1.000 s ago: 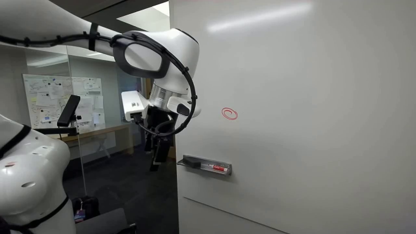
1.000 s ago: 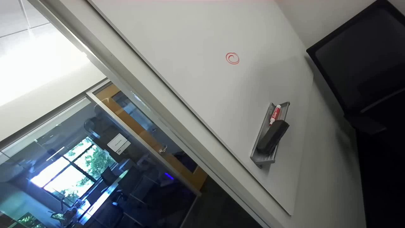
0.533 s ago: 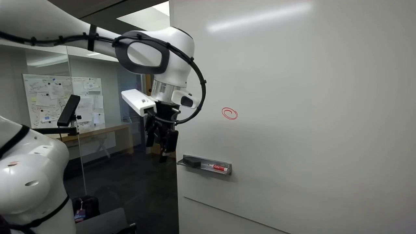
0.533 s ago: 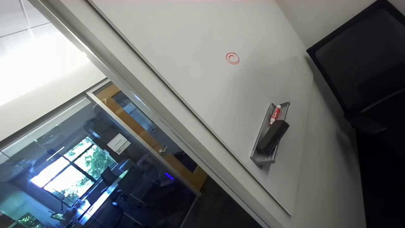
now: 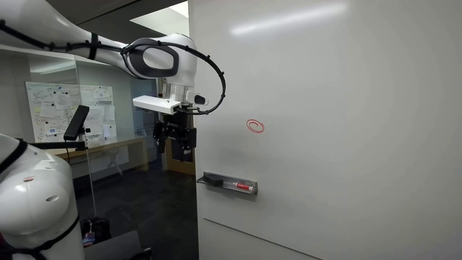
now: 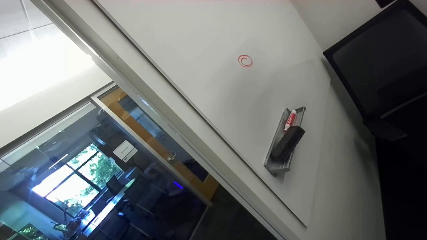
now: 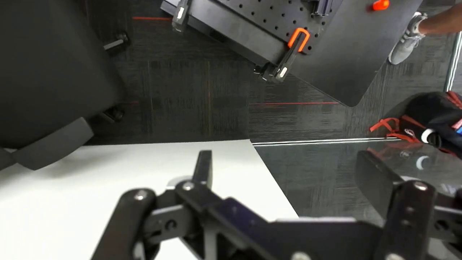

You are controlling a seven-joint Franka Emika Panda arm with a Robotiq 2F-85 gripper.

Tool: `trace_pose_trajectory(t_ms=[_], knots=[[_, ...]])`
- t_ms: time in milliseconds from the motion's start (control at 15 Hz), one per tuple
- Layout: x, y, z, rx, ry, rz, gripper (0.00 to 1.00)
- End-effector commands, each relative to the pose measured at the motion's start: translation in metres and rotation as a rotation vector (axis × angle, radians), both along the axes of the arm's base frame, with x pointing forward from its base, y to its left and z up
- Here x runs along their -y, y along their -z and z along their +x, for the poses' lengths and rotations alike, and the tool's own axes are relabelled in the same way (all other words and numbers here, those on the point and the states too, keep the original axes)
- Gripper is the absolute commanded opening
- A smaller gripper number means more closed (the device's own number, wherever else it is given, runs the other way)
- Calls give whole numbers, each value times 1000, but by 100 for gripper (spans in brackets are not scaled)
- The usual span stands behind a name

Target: Use the duster to clean the whiteboard

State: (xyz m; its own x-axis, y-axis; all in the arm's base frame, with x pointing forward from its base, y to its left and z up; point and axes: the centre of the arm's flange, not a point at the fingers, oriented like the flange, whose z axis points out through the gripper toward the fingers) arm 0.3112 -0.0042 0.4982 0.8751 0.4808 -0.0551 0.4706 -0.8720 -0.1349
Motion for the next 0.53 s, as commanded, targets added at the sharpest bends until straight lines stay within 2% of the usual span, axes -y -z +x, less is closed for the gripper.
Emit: trace_pose_trajectory(t_ms=[0, 133, 467], knots=[[-2, -1, 0, 2, -6, -2, 100], [-1, -1, 0, 4, -16, -1, 100], [-31, -13, 30, 167, -258, 25, 100]])
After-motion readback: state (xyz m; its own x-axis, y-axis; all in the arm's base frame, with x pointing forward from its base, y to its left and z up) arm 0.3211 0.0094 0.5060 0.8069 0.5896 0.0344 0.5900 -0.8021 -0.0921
